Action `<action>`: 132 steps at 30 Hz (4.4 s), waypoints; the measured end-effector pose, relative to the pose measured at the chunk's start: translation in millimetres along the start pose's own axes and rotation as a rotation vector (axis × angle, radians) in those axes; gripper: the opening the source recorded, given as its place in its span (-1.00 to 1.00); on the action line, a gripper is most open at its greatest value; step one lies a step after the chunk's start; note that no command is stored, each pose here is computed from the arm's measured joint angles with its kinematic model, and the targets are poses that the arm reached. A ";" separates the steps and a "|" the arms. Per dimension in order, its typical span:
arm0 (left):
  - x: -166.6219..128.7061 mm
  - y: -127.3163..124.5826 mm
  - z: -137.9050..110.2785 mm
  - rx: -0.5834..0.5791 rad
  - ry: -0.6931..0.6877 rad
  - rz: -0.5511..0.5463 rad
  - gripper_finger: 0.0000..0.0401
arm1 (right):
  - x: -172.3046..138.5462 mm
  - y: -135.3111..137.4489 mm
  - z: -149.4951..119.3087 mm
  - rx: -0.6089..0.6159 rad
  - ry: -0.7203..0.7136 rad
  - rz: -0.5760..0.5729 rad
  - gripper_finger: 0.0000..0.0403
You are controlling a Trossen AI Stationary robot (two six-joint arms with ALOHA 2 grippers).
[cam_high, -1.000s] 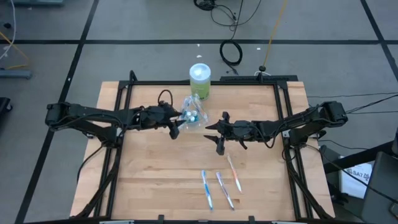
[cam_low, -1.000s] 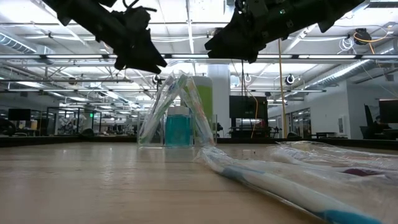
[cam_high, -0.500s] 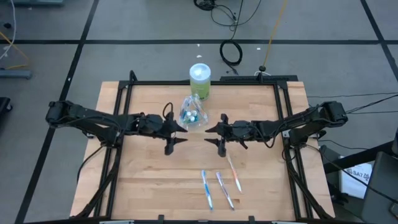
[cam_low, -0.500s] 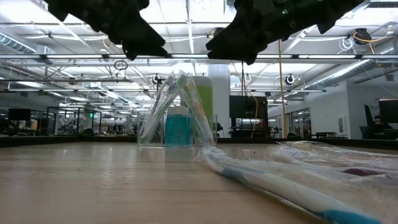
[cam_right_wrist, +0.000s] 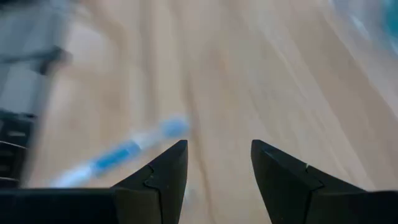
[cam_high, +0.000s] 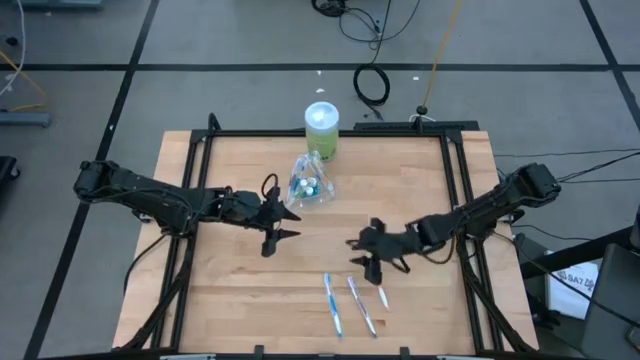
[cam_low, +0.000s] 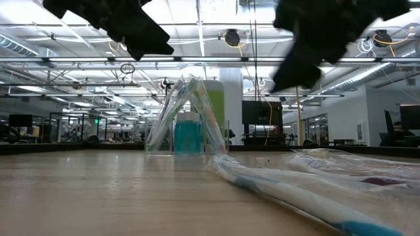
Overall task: Pick & Place toothbrushing station
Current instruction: Put the orange toothbrush into the transparent organizer
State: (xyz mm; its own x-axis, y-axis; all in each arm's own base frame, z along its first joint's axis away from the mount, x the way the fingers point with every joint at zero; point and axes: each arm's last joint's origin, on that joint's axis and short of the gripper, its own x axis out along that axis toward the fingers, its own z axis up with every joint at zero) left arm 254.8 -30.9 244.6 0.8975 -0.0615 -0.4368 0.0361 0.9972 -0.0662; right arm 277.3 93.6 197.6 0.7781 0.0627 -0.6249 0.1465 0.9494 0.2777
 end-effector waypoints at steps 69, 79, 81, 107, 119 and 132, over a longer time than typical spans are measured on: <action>-0.5 -0.7 9.9 0.021 -0.103 -0.006 -0.05 | -0.8 -74.5 108.3 -0.371 -1.050 -0.160 -0.95; -0.5 -0.7 9.9 0.041 -0.102 -0.005 -0.05 | 26.8 -133.9 104.7 -0.420 -1.072 -0.253 -0.95; -0.5 -0.7 9.9 0.052 -0.102 -0.005 -0.05 | 30.9 -143.1 102.5 -0.424 -1.103 -0.263 -0.95; -0.5 -0.3 10.0 0.084 -0.102 -0.001 -0.05 | 96.1 -171.7 79.5 -0.184 -1.039 -0.351 -0.96; -0.4 -0.7 8.7 0.085 -0.090 -0.002 -0.05 | 107.0 -164.4 58.4 -0.142 -0.889 -0.453 -0.94; -0.4 -0.7 8.7 0.077 -0.090 -0.003 -0.05 | 106.3 -164.3 59.0 -0.159 -0.869 -0.463 -0.63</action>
State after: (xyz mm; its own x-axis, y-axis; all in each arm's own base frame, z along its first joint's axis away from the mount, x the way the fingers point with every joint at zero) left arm 258.3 -31.2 252.6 0.9330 -0.0639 -0.3542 0.0696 0.9976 0.0035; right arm 372.0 -73.8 128.6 0.8512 -0.5105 0.1218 0.5143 0.8576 0.0005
